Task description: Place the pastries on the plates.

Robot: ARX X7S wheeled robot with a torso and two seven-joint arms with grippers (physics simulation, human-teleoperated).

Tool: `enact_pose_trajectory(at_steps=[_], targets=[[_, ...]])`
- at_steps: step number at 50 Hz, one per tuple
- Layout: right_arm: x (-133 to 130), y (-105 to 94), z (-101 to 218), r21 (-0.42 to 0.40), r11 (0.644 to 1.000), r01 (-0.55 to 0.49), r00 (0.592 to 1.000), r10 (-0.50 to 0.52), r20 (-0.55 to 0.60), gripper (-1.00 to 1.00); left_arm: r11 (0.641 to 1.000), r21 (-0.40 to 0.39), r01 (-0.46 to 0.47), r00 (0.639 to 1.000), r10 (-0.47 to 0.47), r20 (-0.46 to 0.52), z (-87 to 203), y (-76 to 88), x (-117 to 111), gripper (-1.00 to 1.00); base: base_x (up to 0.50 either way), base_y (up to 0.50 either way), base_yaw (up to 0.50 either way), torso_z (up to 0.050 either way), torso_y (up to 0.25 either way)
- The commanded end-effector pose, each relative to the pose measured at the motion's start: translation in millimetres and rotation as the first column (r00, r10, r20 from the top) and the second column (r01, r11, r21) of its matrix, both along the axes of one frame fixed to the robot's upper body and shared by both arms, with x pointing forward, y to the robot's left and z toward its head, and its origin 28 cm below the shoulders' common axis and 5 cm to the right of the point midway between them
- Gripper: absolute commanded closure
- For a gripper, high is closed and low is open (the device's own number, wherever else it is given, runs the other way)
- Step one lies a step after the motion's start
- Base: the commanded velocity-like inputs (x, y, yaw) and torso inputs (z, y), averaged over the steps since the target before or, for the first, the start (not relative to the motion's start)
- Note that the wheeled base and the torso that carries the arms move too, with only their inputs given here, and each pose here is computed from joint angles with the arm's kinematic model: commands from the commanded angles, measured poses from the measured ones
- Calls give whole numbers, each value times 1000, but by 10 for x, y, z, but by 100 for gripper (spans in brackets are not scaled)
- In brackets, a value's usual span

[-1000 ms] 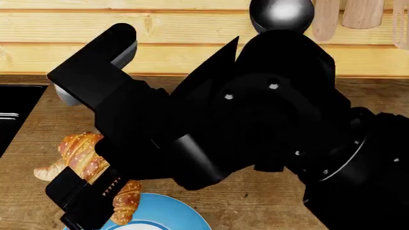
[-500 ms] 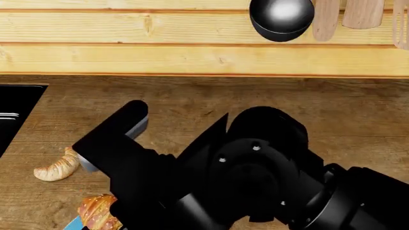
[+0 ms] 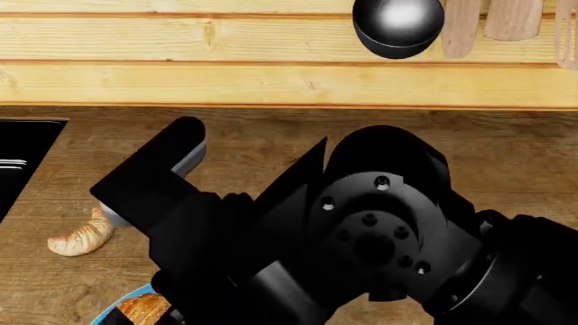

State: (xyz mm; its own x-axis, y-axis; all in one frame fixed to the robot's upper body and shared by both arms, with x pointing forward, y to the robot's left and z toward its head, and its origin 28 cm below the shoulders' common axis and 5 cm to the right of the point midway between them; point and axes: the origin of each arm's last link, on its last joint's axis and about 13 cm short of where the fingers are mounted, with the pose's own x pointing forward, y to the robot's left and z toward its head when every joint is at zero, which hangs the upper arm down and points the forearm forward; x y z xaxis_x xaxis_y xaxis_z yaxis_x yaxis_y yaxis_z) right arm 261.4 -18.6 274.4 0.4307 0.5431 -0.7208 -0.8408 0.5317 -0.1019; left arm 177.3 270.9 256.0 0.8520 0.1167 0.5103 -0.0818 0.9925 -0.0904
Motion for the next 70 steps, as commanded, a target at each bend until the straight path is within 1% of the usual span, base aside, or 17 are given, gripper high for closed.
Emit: enact_pose_trajectory(at_steps=[1,6,11,16,19,22,25,26,29,33,35,40,45,52,54,62,70], targets=[[-96,-67,464,22,1000,-2,989,-1,145,-100,1000,-1,2,1000,-2,-1,-10,2,16,-100,0,0,0,0,0],[-186,-154,767,47,999,9,969,-21,248,-100,1000,-1,6,1000,-6,-5,-14,-5,41,-100,0,0,0,0,0],[-176,-345,1024,134,984,118,915,-160,372,-100,1000,8,5,1000,-5,-4,39,4,96,-100,0,0,0,0,0],[-85,-607,1119,226,938,262,851,-335,404,-100,1000,-2,23,1000,-23,-14,150,16,236,-100,0,0,0,0,0],[-34,-751,1119,270,898,348,794,-435,425,-100,995,-53,86,992,-91,-86,220,15,349,-100,0,0,0,0,0],[-70,-862,1075,302,865,400,757,-498,424,-100,993,-58,98,983,-106,-151,296,49,498,-100,0,0,0,0,0],[-114,-924,1035,326,840,434,737,-539,408,-100,997,-12,70,982,-71,-174,360,99,659,-100,0,0,0,0,0],[-137,-954,998,328,832,447,726,-552,410,-100,996,-26,87,969,-90,-232,396,130,744,-100,0,0,0,0,0],[-183,-1004,942,343,815,468,713,-577,398,-100,996,-60,69,949,-84,-305,480,200,913,-100,0,0,0,0,0],[-236,-1051,907,363,791,493,684,-610,400,-100,996,39,76,900,-52,-433,518,219,1071,-100,0,0,0,0,0],[-267,-1072,891,379,777,503,663,-628,408,-100,990,98,97,851,-31,-524,515,213,1158,-100,0,0,0,0,0],[-345,-1150,821,436,720,540,591,-693,413,-100,985,119,126,764,-19,-645,551,236,1383,-100,0,0,0,0,0],[-387,-1241,703,475,667,574,527,-745,409,-100,975,153,162,700,-4,-715,631,243,1534,-100,0,0,0,0,0],[-446,-1280,532,486,636,600,510,-771,381,-100,965,189,183,636,31,-771,627,260,1606,-100,0,0,0,0,0],[-451,-1285,491,485,631,606,511,-775,371,-100,962,196,188,601,45,-798,602,273,1605,-100,0,0,0,0,0],[-514,-1283,439,482,629,610,519,-777,356,-100,950,216,224,525,69,-849,587,306,1565,-100,0,0,0,0,0],[-546,-1287,415,477,626,617,520,-779,350,-100,940,226,255,504,71,-861,648,284,1521,-100,0,0,0,0,0]])
